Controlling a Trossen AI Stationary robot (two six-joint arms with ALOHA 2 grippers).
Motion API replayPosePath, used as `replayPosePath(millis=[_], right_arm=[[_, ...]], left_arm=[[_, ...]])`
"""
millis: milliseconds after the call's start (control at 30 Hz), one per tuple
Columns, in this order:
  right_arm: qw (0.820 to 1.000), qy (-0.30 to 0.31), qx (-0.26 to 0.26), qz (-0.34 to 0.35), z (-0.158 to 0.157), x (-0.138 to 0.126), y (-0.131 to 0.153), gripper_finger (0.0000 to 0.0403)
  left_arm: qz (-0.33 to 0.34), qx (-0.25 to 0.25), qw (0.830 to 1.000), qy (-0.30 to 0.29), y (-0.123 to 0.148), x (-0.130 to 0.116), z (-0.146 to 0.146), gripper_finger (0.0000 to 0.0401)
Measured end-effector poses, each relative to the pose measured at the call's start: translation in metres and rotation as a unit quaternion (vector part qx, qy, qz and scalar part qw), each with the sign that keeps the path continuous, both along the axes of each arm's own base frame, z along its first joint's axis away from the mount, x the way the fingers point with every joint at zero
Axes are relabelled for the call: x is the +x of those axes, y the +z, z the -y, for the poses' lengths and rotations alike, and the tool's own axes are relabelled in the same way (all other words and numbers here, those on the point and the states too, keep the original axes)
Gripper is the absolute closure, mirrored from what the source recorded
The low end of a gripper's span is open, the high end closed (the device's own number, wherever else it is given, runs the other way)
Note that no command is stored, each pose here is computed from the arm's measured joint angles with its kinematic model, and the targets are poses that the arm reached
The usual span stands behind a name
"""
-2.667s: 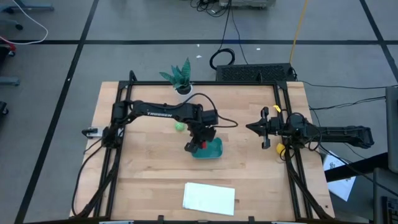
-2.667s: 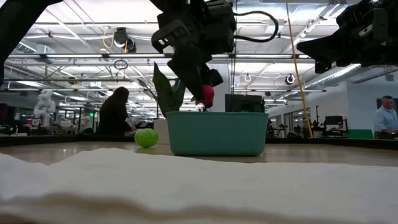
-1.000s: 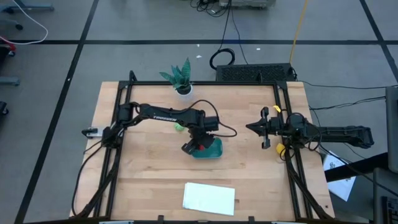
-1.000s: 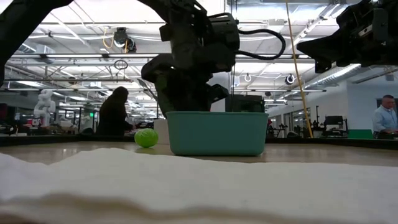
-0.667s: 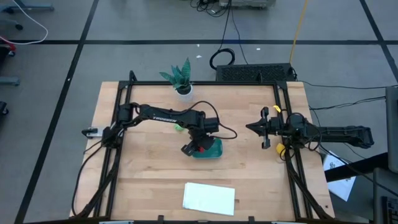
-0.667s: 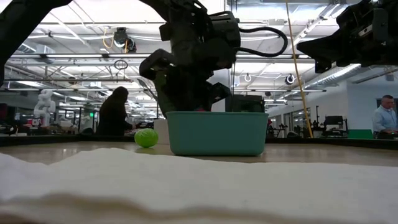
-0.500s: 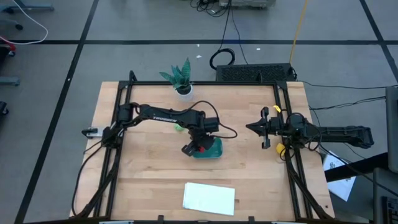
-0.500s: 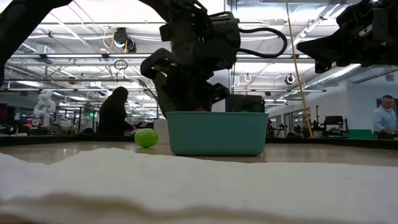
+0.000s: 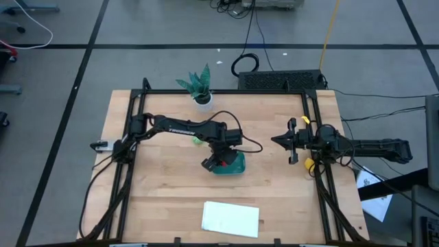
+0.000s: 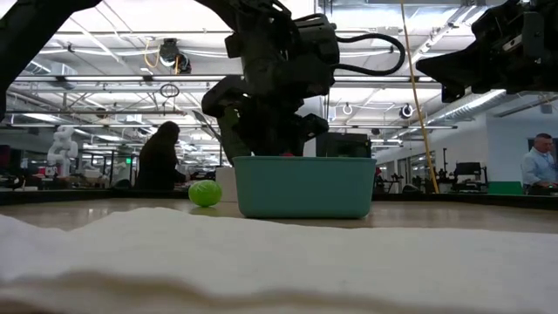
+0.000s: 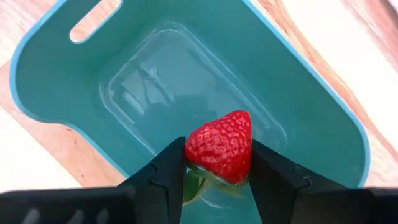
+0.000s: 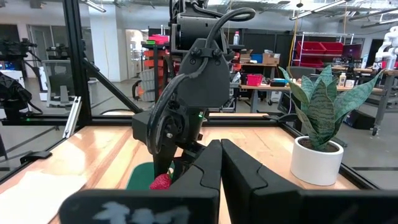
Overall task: Pick and placing Produce into tupperware
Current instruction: Put the red strawberry into the blue container
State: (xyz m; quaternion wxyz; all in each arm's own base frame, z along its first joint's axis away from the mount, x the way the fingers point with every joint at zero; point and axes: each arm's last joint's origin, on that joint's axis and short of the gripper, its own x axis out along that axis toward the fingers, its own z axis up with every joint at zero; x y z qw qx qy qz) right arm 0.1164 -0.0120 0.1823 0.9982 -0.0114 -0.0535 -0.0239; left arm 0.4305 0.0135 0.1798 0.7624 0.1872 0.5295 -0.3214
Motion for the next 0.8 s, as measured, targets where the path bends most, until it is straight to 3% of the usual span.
replayPosePath(millis=[167,433,800], right_arm=[[1.0,0.0,0.0,0.0,0.0,0.0,0.0,0.0403],[1.0,0.0,0.0,0.0,0.0,0.0,0.0,0.0403],[1.0,0.0,0.0,0.0,0.0,0.0,0.0,0.0403]], left_arm=[[-0.001,0.007,1.0,0.001,-0.001,0.0,0.0,0.0256],[-0.021,-0.032,0.999,0.019,-0.008,0.001,0.001,0.0256],[-0.03,-0.025,0.999,0.023,-0.02,0.003,-0.004,0.0256]])
